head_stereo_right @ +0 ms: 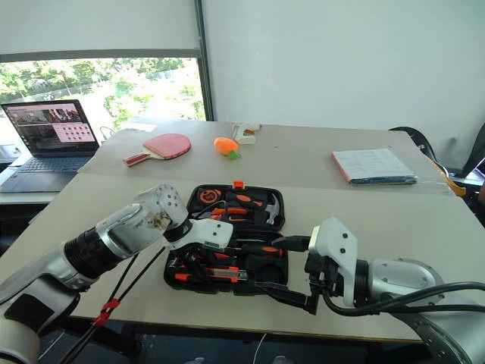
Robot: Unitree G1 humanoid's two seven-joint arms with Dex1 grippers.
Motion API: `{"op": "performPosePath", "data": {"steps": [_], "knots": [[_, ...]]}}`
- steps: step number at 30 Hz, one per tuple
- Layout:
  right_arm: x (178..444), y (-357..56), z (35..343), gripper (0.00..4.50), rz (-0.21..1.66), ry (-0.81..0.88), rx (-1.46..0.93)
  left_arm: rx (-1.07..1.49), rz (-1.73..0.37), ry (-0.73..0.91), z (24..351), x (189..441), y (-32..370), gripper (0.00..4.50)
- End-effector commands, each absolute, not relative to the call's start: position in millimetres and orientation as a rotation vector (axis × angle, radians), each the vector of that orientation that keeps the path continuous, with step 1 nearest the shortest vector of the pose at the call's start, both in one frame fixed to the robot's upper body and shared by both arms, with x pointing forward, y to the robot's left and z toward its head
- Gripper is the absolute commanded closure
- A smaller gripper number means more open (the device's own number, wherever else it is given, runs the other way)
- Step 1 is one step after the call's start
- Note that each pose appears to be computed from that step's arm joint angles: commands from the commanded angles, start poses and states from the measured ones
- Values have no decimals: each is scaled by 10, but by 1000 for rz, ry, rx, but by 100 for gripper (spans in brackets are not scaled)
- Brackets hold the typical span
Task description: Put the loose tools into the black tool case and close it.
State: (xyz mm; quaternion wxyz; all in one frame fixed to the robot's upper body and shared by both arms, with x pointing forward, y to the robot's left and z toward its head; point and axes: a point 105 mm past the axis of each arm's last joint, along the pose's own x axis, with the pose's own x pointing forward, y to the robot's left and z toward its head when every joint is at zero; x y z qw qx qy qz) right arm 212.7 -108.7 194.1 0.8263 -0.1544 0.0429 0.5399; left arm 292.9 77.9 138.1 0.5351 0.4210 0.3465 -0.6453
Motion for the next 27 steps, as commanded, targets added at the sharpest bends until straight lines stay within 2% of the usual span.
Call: {"op": "performPosePath", "data": {"steps": [1,6,9,13,17,18,19,26,27], "knots": [[2108,-1053,1980,0,1155,64,-332,934,-1551,816,1468,2894,744,186],[2116,-1063,1980,0,1154,65,-333,818,-1543,776,1781,2926,742,9],[2121,-1069,1977,0,1153,67,-335,770,-1545,725,1941,2965,729,4],[2126,-1065,1979,0,1154,65,-338,836,-1476,654,2010,3164,853,4],[2125,-1070,1973,0,1156,68,-343,910,-1481,603,1919,3234,876,102],[2127,-1069,1976,0,1156,67,-343,940,-1510,609,1868,3195,905,154],[2126,-1070,1976,0,1155,66,-342,959,-1533,618,1831,3159,927,180],[2103,-1074,1960,0,1155,71,-344,1011,-1615,611,1686,3037,945,443],[2098,-1074,1958,0,1156,72,-345,1025,-1622,616,1660,3019,953,443]]}}
